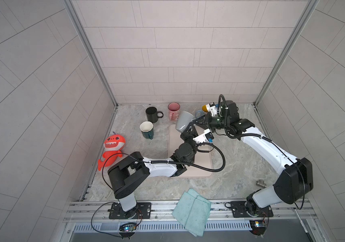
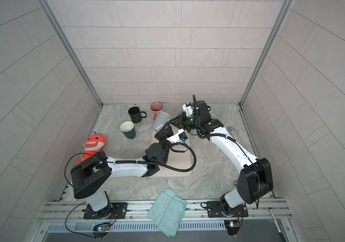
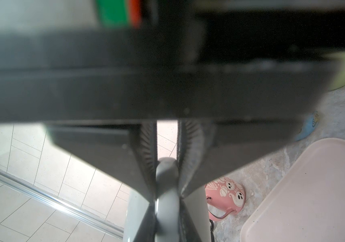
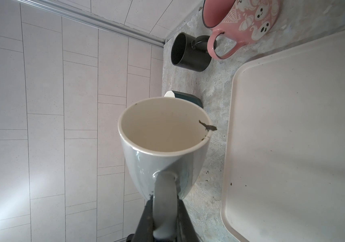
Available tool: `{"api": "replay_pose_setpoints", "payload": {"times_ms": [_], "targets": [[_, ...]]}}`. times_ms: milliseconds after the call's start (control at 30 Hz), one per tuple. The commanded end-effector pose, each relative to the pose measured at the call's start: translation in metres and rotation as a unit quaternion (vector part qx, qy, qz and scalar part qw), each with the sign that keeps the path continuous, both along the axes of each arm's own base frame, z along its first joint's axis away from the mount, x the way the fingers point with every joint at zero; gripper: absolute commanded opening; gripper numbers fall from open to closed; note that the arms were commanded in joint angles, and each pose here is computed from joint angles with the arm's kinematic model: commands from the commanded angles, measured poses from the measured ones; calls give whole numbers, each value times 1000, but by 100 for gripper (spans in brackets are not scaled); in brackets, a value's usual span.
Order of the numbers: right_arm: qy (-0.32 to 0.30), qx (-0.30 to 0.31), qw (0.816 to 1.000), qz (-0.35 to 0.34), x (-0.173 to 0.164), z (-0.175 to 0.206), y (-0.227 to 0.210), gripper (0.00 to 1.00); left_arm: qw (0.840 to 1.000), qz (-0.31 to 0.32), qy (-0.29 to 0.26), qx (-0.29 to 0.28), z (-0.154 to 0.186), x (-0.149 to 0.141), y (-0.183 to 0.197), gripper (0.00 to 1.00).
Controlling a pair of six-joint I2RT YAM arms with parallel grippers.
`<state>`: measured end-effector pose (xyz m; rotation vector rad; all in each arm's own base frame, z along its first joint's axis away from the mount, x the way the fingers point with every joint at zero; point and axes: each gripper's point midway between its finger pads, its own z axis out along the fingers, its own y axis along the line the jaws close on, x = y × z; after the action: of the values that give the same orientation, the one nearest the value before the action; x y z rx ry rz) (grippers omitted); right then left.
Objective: Turn the mug right side up
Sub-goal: Place the mug at the middle-right of the table.
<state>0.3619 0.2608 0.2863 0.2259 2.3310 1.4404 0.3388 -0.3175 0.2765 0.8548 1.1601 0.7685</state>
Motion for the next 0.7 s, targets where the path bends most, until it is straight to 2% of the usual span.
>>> {"api": "replay_pose_setpoints", "payload": {"times_ms": [0,33,200,267,433,667], "targets": [[6,-30,999,15,-3,-30,13,0,977,-182,-99,-48,69,-61,-72,0],[5,-31,999,16,-4,-31,13,0,978,-180,-98,-48,68,-60,-72,0],[3,-33,999,16,-4,-32,12,0,979,-171,-93,-54,67,-58,-69,14],[2,-33,999,15,-3,-32,12,0,980,-169,-91,-54,66,-57,-69,24],[4,-37,999,16,-4,-35,12,0,981,-163,-88,-56,65,-56,-68,30],[8,-46,999,17,-4,-41,11,0,983,-152,-84,-58,63,-53,-64,29]]}}
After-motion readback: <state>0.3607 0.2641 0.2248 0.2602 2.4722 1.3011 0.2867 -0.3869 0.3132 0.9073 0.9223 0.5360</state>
